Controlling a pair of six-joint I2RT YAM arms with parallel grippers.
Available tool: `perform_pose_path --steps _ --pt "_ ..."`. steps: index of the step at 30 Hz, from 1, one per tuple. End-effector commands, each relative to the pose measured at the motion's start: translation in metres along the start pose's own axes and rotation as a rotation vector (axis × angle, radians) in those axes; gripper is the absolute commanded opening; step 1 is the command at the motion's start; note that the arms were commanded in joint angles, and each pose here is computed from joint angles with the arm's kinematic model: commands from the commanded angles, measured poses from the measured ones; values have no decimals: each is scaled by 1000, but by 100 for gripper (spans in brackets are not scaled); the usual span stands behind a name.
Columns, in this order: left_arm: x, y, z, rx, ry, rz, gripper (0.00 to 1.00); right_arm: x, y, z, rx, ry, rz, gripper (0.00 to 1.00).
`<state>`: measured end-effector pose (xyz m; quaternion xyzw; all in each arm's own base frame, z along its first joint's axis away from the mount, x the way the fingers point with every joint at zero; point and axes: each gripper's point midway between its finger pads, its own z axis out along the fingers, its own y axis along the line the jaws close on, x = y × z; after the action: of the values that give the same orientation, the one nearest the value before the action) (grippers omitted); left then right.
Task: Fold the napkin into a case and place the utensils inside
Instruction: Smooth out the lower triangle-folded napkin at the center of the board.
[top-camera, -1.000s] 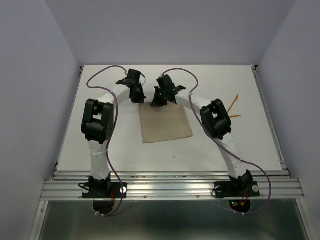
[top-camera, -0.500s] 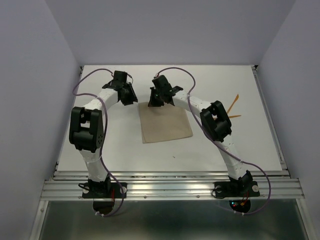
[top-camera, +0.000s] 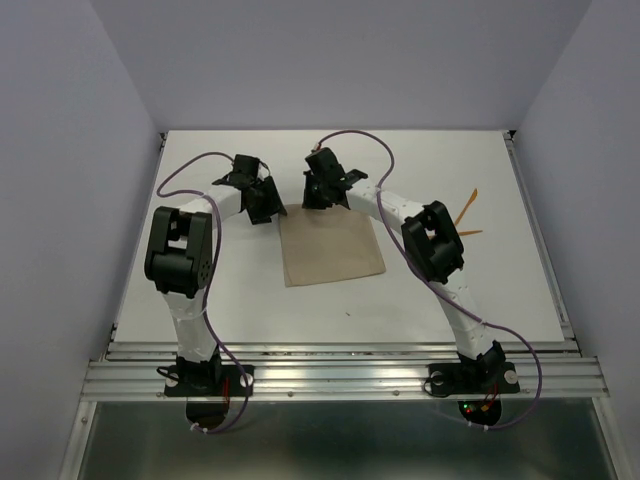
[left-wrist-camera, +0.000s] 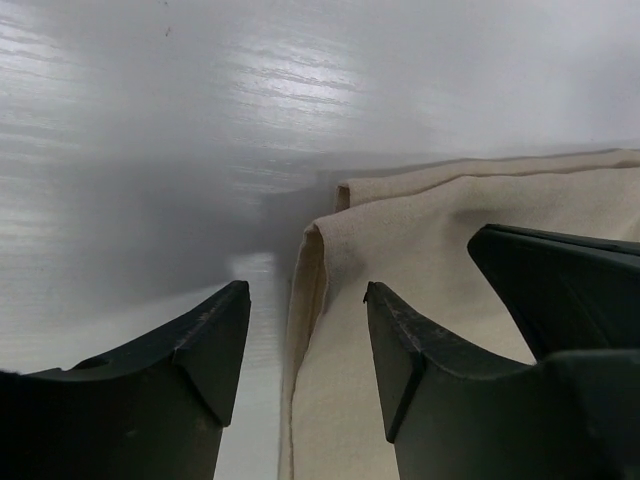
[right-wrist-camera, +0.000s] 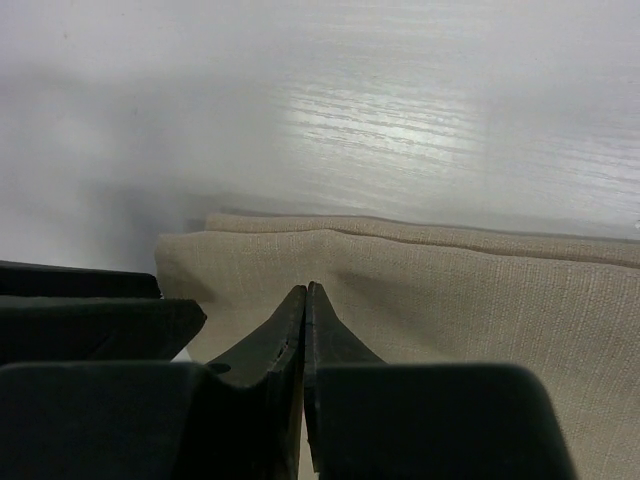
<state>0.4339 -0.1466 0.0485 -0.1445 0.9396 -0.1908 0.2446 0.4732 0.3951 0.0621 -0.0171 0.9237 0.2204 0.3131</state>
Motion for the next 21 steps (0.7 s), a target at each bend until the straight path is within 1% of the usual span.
perform_pose_path --steps 1,3,9,10,14,15,17,19,20,21 --pt "-2 -6 11 33 -4 -5 59 -23 8 -20 1 -64 -22 4" --pt "-4 -7 16 35 1 -6 55 -24 9 -17 -1 -61 -22 4" --pt "-6 -9 24 35 5 -20 55 -16 3 -2 15 -38 -27 4" --pt "-6 -10 25 42 3 -22 52 -13 1 3 19 -32 -28 4" --pt "-5 -20 24 84 12 -24 38 0 -3 15 24 8 -18 4" --pt "-5 -23 23 95 13 -23 32 5 -6 19 32 19 -14 4" --pt "-4 -29 21 112 12 -21 24 9 -9 20 40 24 -5 4" --pt "-4 -34 19 129 14 -18 12 12 -11 20 47 32 -4 4" --pt "-5 -37 16 135 10 -17 10 12 -11 19 47 31 -2 4" --pt "-5 -40 14 144 9 -15 5 12 -12 18 49 31 -3 4"
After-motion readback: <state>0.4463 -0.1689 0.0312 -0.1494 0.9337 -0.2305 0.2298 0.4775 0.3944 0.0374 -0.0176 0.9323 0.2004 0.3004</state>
